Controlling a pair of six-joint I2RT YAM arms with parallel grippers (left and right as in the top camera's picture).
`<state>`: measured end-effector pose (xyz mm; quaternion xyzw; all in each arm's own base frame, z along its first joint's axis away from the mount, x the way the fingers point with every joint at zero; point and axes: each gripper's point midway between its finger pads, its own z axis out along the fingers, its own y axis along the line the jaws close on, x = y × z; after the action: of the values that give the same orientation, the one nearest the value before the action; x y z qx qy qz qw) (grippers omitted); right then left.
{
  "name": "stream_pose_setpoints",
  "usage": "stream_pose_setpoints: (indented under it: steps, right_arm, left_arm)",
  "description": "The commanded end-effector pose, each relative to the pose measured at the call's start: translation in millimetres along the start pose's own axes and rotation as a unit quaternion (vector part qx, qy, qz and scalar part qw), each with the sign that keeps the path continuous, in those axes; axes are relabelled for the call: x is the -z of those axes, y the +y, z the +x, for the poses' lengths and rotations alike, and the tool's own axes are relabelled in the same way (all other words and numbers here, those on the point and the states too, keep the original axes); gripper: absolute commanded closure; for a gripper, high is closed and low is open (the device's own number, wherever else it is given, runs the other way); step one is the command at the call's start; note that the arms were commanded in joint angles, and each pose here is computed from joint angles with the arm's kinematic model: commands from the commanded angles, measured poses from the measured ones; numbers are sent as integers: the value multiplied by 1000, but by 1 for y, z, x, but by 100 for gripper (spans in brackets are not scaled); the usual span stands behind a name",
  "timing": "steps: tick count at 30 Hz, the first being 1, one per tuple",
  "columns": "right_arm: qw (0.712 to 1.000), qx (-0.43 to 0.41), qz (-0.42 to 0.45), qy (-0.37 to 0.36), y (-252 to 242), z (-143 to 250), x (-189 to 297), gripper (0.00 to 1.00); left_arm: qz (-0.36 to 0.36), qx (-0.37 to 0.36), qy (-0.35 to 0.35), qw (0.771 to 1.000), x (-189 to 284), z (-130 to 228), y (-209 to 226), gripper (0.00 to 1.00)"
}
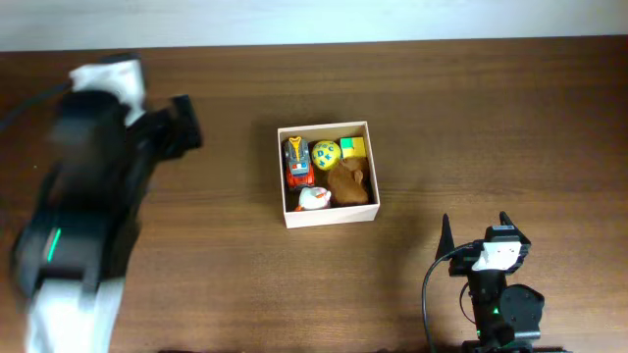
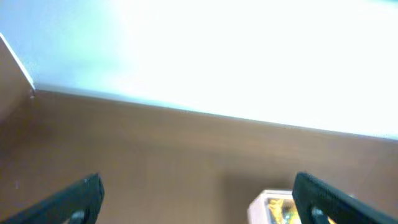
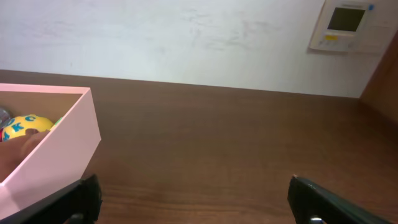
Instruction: Pack container
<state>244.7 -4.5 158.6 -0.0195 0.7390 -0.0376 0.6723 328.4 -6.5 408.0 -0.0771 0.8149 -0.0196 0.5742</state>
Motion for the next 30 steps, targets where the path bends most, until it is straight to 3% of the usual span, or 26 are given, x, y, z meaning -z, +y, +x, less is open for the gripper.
stream_pose_setpoints:
  steps: [1, 5, 10, 15, 30]
  right_arm:
    - [1000, -5, 5, -1, -2, 3, 0, 1]
    - [1000, -5, 5, -1, -2, 3, 0, 1]
    - [1000, -5, 5, -1, -2, 3, 0, 1]
    - [1000, -5, 5, -1, -2, 3, 0, 1]
    - [1000, -5, 5, -1, -2, 3, 0, 1]
  left_arm:
    - [5, 12, -43, 999, 34, 11, 8, 1]
    - [5, 23, -106, 994, 74, 33, 23, 1]
    - [-15, 31, -128, 991, 90, 84, 45, 1]
    - [-19, 33, -128, 991, 74, 127, 52, 1]
    - [-2, 32, -125, 992, 15, 210, 57, 1]
